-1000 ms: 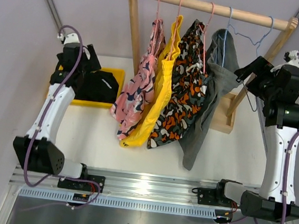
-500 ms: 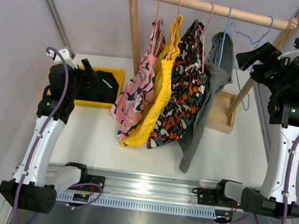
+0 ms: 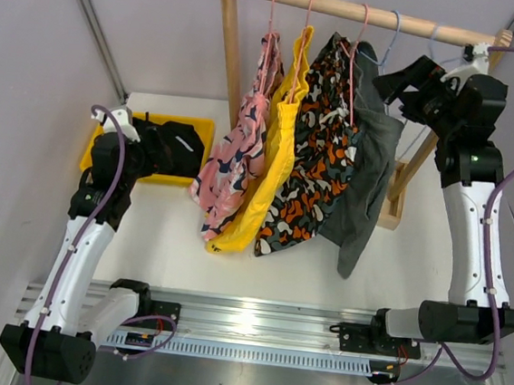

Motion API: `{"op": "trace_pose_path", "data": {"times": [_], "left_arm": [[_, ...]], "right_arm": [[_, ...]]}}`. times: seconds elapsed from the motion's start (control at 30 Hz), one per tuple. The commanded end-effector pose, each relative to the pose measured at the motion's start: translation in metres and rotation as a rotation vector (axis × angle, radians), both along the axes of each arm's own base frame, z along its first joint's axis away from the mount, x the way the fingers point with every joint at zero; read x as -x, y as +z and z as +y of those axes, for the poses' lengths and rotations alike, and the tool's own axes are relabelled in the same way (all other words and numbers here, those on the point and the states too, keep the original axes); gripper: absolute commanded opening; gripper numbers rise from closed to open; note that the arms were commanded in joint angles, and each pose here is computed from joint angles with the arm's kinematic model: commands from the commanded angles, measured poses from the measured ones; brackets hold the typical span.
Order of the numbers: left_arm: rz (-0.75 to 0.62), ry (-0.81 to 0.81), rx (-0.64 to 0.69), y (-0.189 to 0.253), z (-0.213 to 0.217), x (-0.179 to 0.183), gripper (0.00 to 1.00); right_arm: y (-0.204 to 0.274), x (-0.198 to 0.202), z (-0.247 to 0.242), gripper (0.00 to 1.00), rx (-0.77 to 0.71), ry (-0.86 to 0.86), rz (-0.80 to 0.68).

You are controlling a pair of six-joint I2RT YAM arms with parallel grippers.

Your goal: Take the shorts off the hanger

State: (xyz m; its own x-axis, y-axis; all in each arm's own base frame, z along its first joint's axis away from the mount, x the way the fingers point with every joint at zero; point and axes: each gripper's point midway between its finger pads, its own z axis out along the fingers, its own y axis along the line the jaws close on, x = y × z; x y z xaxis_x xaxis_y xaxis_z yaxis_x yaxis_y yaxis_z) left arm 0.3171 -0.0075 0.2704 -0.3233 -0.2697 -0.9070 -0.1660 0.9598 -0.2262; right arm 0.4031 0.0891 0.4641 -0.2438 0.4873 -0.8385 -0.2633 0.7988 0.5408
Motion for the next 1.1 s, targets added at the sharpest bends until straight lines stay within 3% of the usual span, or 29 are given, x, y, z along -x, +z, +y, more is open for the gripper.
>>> {"op": "trace_pose_path", "data": {"times": [0.0, 0.33, 0.57, 0.73, 0.9, 1.07], "left_arm": [[-0.035, -0.045, -0.002, 0.003, -0.007, -0.001, 0.99], [-0.033, -0.066, 0.007, -0.002, -0.012, 0.000, 0.99], [-0.033, -0.080, 0.019, -0.004, -0.015, 0.001, 0.99], [-0.034, -0.092, 0.027, -0.005, -0.017, 0.002, 0.99], [-0.031, -0.099, 0.032, -0.007, -0.020, 0.003, 0.99], [-0.037, -0.102, 0.035, -0.005, -0.020, 0.003, 0.99]], "right_arm": [[0.049, 0.013, 0.027, 1.00, -0.008, 0.058, -0.143], [0.052, 0.021, 0.030, 0.99, 0.028, 0.007, -0.127], [0.012, 0.044, -0.043, 0.99, 0.211, -0.315, 0.009], [0.004, 0.064, -0.078, 1.00, 0.282, -0.444, 0.057], [0.031, 0.079, -0.064, 0.99, 0.231, -0.370, -0.015], [0.076, 0.092, -0.015, 0.98, 0.127, -0.157, -0.130]]}}
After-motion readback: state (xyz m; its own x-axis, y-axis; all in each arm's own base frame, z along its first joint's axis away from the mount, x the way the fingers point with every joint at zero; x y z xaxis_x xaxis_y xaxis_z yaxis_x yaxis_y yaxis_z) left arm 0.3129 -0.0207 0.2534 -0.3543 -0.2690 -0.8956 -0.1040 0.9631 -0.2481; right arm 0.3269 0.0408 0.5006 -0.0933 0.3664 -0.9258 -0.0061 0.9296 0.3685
